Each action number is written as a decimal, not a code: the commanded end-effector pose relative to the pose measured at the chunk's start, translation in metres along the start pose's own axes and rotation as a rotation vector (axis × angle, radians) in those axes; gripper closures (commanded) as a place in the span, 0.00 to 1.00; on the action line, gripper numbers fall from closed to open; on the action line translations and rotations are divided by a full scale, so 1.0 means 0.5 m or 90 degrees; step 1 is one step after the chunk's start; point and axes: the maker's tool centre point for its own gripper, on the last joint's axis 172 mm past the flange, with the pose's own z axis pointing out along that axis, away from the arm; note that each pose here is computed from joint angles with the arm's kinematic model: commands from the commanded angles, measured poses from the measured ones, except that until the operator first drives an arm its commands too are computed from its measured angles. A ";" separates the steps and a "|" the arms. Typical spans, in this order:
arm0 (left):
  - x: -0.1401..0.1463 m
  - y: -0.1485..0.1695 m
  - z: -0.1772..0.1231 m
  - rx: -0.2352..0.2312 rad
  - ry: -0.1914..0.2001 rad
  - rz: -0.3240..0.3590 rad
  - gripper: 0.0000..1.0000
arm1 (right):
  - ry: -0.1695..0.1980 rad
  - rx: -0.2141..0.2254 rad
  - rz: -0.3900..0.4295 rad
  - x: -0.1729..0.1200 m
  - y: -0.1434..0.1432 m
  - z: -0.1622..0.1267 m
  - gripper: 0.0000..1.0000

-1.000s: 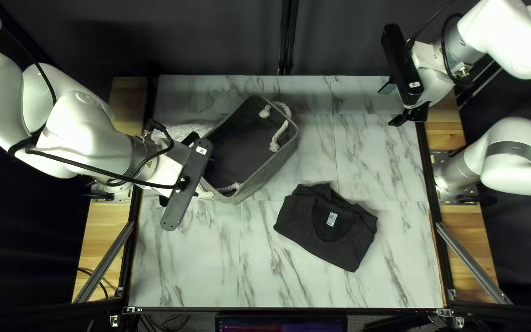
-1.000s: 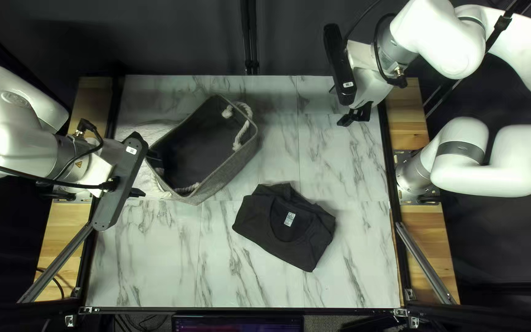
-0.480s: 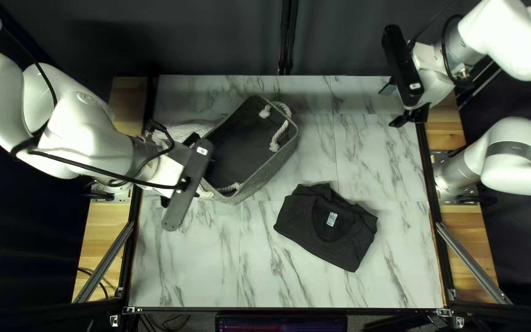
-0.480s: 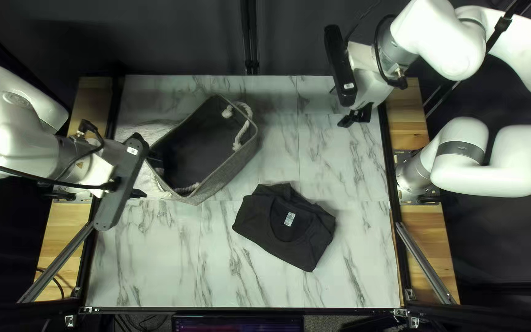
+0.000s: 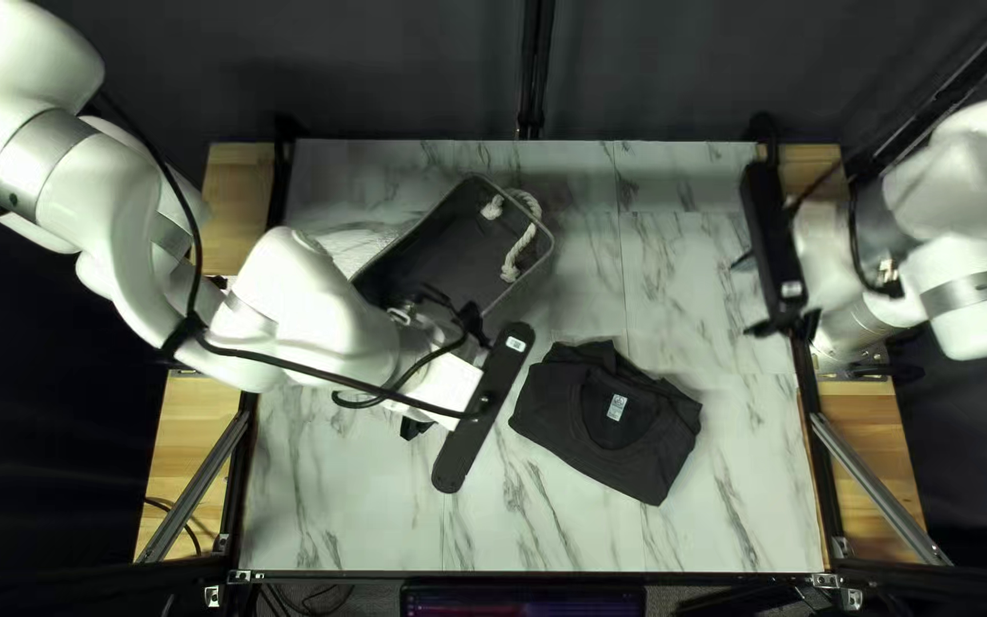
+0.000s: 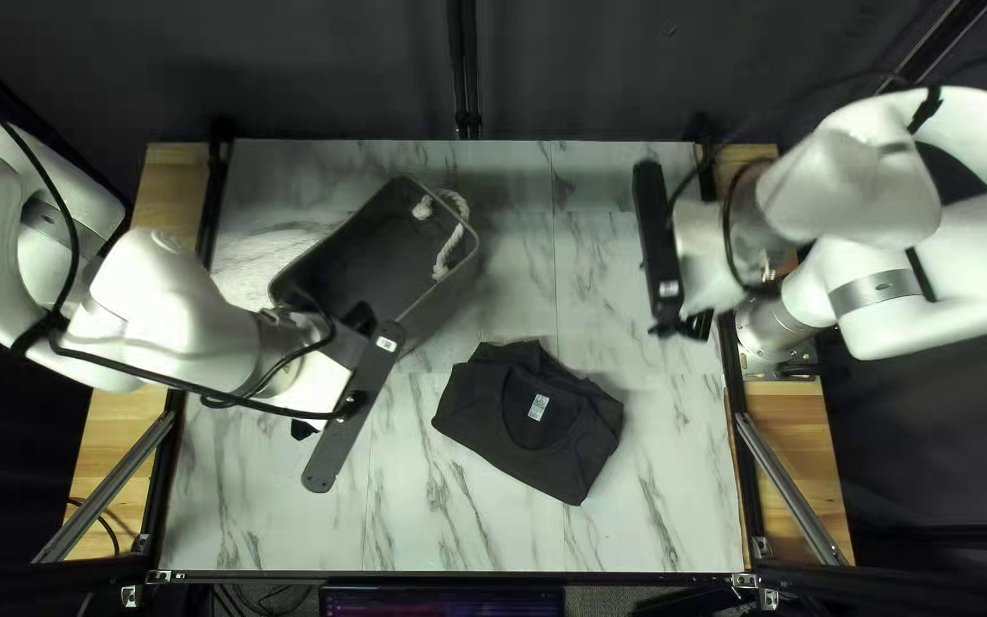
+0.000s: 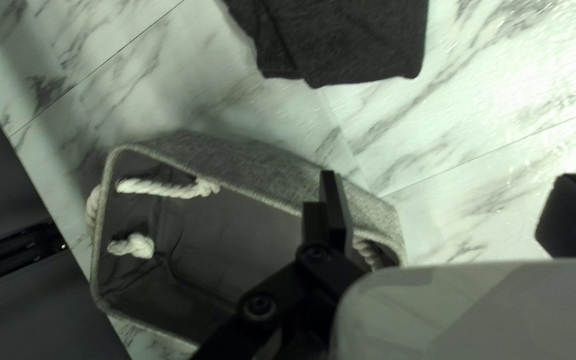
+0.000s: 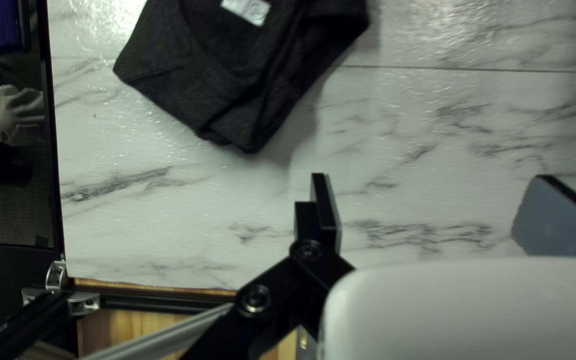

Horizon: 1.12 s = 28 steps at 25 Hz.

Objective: Pick up a folded sweatshirt and place it into a fabric basket

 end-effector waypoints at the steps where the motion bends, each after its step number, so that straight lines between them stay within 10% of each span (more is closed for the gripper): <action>1: 0.001 -0.001 -0.007 -0.013 0.014 -0.002 0.00 | -0.017 -0.017 0.002 0.013 -0.055 -0.012 0.00; 13: 0.009 -0.037 0.040 -0.087 0.045 0.002 0.00 | -0.089 -0.041 -0.098 -0.045 -0.141 0.070 0.00; 20: 0.009 -0.037 0.040 -0.087 0.045 0.002 0.00 | -0.089 -0.041 -0.098 -0.045 -0.141 0.070 0.00; 28: 0.019 -0.044 0.087 -0.127 0.071 -0.001 0.00 | -0.023 -0.100 -0.144 -0.035 -0.153 0.115 0.00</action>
